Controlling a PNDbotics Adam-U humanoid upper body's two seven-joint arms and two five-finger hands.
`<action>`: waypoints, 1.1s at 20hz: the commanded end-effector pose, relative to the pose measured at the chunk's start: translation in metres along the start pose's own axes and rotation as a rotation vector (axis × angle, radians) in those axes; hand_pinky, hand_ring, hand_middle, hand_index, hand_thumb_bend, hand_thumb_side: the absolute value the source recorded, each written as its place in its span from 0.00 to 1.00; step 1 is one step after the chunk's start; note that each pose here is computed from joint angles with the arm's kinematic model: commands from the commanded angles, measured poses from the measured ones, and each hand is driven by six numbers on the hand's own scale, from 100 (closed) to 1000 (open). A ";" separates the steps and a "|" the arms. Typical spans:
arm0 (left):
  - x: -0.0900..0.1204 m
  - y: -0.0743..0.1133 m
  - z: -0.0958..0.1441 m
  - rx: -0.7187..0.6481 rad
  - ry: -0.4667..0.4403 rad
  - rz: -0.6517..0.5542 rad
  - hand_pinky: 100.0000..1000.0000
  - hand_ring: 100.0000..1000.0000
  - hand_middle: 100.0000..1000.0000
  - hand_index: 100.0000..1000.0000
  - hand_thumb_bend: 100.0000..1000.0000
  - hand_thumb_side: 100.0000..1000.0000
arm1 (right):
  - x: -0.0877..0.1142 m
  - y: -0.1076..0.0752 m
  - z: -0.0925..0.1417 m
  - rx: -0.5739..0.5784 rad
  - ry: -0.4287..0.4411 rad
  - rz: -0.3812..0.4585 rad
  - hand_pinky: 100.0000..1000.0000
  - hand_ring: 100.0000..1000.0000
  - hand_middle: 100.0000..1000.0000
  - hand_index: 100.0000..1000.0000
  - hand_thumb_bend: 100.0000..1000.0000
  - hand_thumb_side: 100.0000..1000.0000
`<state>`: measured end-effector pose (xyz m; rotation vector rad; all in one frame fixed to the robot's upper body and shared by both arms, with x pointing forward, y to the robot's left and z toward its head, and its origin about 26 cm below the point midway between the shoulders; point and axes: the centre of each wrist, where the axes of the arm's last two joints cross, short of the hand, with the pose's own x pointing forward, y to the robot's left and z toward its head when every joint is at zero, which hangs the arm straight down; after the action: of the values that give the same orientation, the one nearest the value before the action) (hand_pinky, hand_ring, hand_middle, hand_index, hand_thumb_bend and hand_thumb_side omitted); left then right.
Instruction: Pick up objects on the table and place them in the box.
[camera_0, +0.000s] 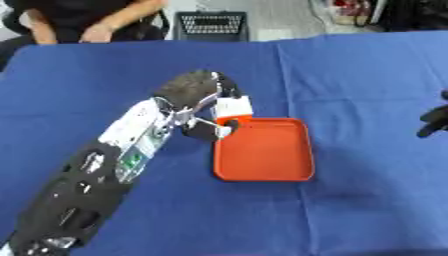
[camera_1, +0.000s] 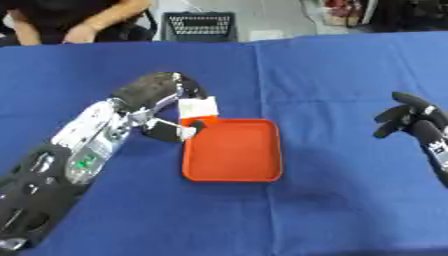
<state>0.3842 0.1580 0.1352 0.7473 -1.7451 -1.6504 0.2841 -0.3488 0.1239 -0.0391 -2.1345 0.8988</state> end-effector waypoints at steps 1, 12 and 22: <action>0.007 0.006 -0.007 0.010 -0.042 -0.017 0.82 0.71 0.48 0.76 0.00 0.22 | 0.004 -0.005 -0.002 0.007 -0.015 0.015 0.53 0.52 0.62 0.94 0.00 0.93; 0.023 -0.004 -0.012 -0.011 -0.180 -0.018 0.87 0.77 0.75 0.86 0.92 0.97 | 0.004 -0.005 -0.002 0.008 -0.016 0.015 0.53 0.52 0.62 0.94 0.00 0.93; 0.022 -0.004 -0.010 -0.015 -0.191 -0.024 0.87 0.78 0.75 0.86 0.90 0.94 | 0.004 -0.005 -0.002 0.007 -0.016 0.016 0.53 0.52 0.62 0.94 0.00 0.93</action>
<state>0.3785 0.1351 0.1230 0.6094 -1.8255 -1.7982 0.2843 -0.3489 0.1233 -0.0340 -2.1330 0.8962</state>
